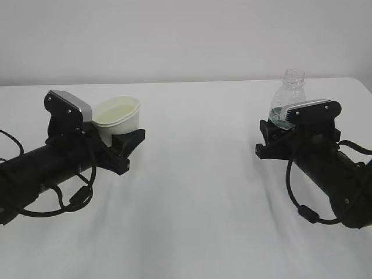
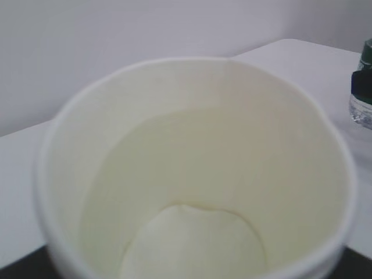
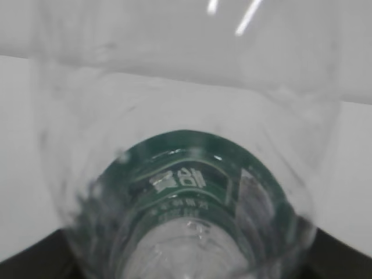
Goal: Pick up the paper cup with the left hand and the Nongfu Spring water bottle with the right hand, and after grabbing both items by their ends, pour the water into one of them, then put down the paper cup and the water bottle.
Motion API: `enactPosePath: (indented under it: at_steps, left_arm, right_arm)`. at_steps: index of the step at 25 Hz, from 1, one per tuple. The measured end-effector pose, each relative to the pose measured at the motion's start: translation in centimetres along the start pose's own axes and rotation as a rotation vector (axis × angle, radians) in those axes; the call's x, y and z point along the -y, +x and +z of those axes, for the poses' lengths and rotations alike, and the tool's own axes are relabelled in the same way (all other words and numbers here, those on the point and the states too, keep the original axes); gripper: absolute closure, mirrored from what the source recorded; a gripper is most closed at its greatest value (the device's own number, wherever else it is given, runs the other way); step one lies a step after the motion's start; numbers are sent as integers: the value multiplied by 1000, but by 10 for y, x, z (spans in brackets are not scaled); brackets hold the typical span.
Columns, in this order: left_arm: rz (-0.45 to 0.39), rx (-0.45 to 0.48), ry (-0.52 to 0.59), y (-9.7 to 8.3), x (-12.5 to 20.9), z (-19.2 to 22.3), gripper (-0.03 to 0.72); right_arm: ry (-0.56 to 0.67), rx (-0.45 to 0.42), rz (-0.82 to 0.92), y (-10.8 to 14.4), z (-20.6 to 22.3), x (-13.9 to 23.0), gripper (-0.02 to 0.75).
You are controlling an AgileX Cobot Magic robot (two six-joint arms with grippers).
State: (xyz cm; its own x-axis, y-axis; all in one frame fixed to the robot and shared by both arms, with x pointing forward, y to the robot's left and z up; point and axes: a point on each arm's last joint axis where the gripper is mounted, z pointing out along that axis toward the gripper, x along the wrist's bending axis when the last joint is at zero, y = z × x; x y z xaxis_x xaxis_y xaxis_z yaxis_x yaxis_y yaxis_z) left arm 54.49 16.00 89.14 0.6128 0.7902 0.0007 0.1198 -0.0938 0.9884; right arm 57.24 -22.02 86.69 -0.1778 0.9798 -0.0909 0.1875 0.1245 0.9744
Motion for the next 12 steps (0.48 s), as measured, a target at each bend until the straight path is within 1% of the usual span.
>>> enactPosePath:
  at_steps: [12]
  left_arm:
    - [-14, -106, -2, 30, 1, -8, 250]
  right_arm:
    - [0, 1, 0, 0, 0, 0, 281]
